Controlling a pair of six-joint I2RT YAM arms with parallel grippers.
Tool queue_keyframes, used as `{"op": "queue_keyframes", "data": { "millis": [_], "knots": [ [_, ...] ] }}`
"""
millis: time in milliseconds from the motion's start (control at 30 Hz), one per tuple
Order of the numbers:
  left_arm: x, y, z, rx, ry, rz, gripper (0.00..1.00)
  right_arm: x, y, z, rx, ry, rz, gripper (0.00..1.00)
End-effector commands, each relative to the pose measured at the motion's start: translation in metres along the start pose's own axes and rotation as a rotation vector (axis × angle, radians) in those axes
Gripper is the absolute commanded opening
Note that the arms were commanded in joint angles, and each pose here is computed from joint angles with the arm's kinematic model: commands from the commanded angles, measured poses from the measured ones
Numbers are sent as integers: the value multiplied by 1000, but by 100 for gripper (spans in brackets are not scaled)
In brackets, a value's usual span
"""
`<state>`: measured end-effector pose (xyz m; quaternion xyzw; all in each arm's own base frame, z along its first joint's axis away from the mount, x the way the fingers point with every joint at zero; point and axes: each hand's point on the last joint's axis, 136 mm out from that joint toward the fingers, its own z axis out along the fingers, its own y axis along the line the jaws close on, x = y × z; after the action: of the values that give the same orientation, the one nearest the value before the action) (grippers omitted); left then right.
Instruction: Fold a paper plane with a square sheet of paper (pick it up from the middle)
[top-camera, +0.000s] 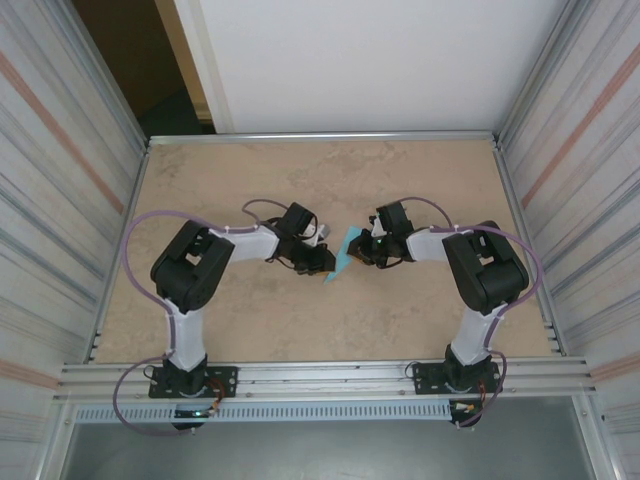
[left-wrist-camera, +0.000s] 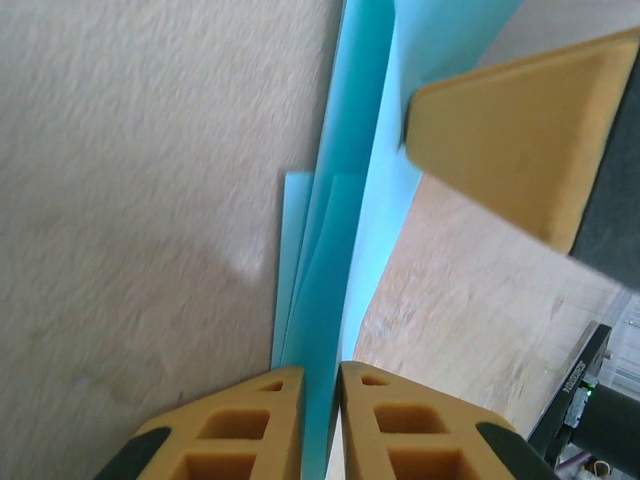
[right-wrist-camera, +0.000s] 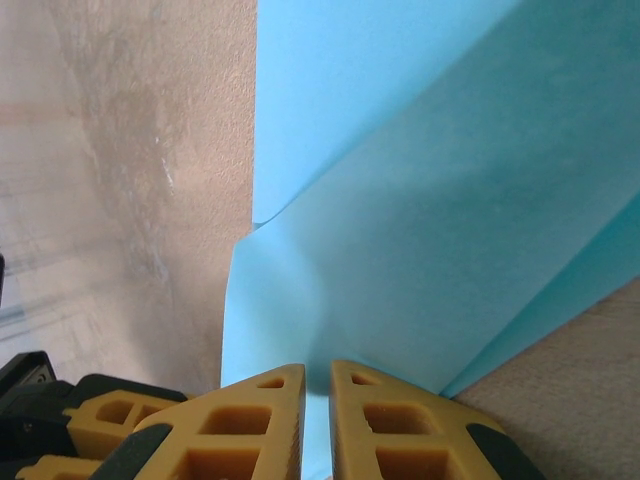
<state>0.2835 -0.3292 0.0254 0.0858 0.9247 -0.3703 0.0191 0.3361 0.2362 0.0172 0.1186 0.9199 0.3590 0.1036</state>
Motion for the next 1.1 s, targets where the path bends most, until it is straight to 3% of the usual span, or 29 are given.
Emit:
{"op": "queue_keyframes", "data": {
  "millis": [0, 133, 300, 367, 467, 667, 1067],
  "knots": [
    [7, -5, -22, -16, -6, 9, 19, 5, -27, 6, 99, 21, 50, 14],
    [2, -13, -38, -38, -51, 43, 28, 6, -28, 7, 103, 28, 52, 14],
    [-2, 5, -54, -178, -97, 63, 30, 5, -28, 7, 110, 29, 51, 14],
    [-11, -7, -61, -146, -142, 101, 30, 6, -28, 8, 112, 32, 47, 14],
    [-22, -40, -59, 9, -174, 135, 25, 8, -29, 9, 118, 37, 45, 14],
    [-29, -43, -26, 55, -95, 110, 13, 8, -30, 9, 123, 42, 50, 14],
    [-16, -31, 2, 18, 17, 89, 10, 9, -33, 9, 136, 51, 55, 14]
  ]
}}
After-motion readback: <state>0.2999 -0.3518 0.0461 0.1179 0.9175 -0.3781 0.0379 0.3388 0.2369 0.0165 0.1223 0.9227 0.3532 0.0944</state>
